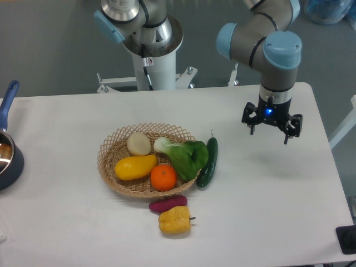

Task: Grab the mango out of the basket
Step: 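Move the gripper over the basket and lower toward the yellow mango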

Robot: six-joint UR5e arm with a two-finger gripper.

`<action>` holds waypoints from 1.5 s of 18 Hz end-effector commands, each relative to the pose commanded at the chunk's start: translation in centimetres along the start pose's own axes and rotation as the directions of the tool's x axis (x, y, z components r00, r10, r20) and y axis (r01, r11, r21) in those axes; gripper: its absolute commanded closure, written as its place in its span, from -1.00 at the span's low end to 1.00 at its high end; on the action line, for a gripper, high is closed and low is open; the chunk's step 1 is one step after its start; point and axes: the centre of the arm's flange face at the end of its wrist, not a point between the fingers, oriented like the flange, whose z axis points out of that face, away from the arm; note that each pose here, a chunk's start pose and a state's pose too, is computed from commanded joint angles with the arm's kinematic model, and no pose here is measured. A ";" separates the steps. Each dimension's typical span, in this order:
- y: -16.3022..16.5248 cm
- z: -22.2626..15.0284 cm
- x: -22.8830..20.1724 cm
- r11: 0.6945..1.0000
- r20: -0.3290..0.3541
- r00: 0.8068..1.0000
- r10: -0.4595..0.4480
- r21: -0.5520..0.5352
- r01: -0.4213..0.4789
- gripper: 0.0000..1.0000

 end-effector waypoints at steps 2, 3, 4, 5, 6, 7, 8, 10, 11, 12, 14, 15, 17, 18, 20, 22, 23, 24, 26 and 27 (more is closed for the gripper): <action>0.1 0.2 0.2 1.000 -0.003 1.000 0.004 0.000 -0.004 -1.00; 0.1 0.3 0.2 1.000 -0.005 1.000 0.004 0.000 -0.004 -1.00; 0.1 0.2 0.2 1.000 -0.002 1.000 0.003 0.002 -0.003 -1.00; 0.0 0.0 0.3 1.000 -0.001 1.000 0.000 0.004 0.000 -1.00; -0.1 -0.2 0.3 1.000 0.004 1.000 0.002 0.008 -0.002 -1.00; -0.3 -0.5 0.5 1.000 0.008 1.000 0.005 0.012 -0.005 -1.00; -0.6 -1.2 0.7 1.000 0.018 1.000 0.012 0.016 -0.012 -1.00; -1.6 -1.4 2.2 0.999 0.013 0.999 0.035 0.030 -0.036 -1.00; -2.9 -1.6 3.4 0.997 0.015 0.998 0.061 0.039 -0.061 -1.00; -3.9 -2.6 4.3 0.995 0.035 0.996 0.081 0.052 -0.082 -1.00; -6.4 -3.7 6.3 0.990 0.058 0.992 0.114 0.076 -0.118 -1.00; -8.2 -4.3 7.6 0.984 0.079 0.986 0.147 0.093 -0.154 -1.00; -10.5 -6.0 9.4 0.971 0.121 0.974 0.191 0.121 -0.205 -1.00; -11.6 -6.4 10.6 0.964 0.127 0.968 0.215 0.129 -0.231 -1.00; -13.7 -6.9 12.8 0.949 0.129 0.956 0.265 0.143 -0.283 -1.00; -14.6 -6.1 13.8 0.942 0.115 0.951 0.287 0.144 -0.302 -1.00; -15.3 -5.9 14.6 0.937 0.108 0.947 0.303 0.146 -0.317 -1.00; -15.9 -5.8 15.6 0.931 0.102 0.942 0.320 0.149 -0.332 -1.00; -16.4 -5.3 17.7 0.935 0.076 0.947 0.311 0.153 -0.319 -1.00; -16.6 -5.0 19.0 0.935 0.063 0.948 0.313 0.153 -0.319 -1.00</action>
